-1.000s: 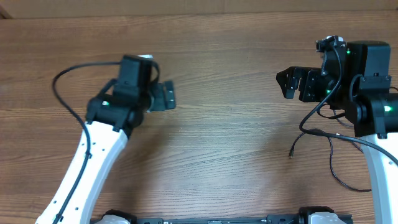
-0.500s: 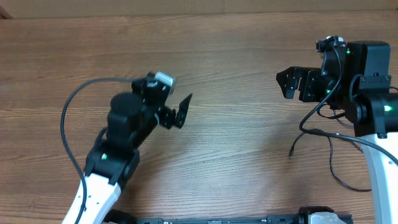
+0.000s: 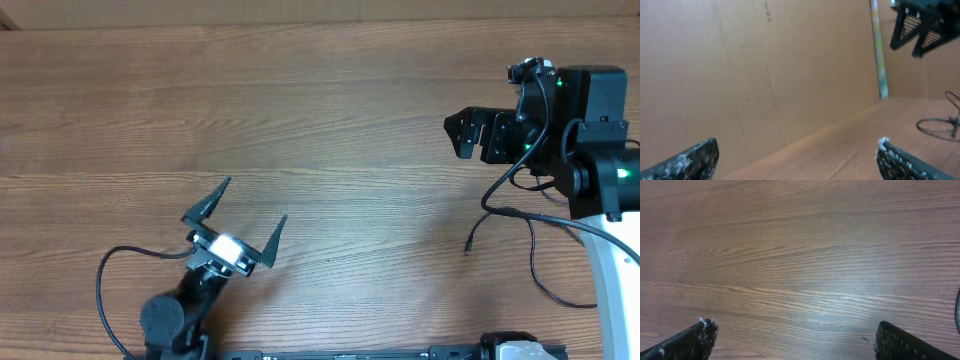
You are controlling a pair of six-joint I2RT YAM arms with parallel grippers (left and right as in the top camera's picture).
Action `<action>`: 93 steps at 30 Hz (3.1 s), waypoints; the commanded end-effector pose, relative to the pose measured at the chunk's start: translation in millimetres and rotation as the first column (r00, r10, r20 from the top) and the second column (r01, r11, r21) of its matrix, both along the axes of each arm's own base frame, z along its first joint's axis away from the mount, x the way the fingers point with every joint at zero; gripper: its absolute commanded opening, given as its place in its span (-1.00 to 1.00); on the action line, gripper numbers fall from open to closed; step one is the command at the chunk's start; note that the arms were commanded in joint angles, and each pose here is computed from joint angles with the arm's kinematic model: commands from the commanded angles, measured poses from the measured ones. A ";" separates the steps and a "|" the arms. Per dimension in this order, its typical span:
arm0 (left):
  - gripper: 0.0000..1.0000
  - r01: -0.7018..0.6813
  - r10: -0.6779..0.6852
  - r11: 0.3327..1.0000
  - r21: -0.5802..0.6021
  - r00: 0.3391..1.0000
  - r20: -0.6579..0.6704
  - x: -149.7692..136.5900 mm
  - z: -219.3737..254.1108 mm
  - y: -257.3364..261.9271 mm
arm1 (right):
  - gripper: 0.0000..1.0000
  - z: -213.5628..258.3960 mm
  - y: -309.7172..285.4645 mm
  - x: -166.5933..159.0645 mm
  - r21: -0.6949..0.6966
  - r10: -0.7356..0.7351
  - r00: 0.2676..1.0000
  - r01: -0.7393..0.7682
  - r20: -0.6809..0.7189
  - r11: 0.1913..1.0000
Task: Untangle cables
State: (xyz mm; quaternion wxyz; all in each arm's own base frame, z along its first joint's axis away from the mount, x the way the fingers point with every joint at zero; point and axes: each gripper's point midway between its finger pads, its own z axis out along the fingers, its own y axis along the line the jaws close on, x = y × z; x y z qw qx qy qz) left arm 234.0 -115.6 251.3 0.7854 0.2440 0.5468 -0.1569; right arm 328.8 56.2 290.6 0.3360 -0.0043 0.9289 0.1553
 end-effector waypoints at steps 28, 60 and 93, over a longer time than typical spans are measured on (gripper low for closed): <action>0.99 -0.339 0.328 0.940 0.040 0.866 -0.378 7.2 -90.5 69.9 | 1.00 4.5 1.4 0.3 0.005 0.002 1.000 -0.002 0.014 1.000; 1.00 -0.386 0.369 0.922 0.037 0.845 -0.388 9.0 -92.2 80.2 | 1.00 4.5 1.4 0.3 0.005 0.002 1.000 -0.002 0.014 1.000; 1.00 -0.414 0.382 0.910 0.009 0.829 -0.408 9.9 -92.9 85.2 | 1.00 4.5 1.4 0.3 0.004 0.002 1.000 -0.002 0.014 1.000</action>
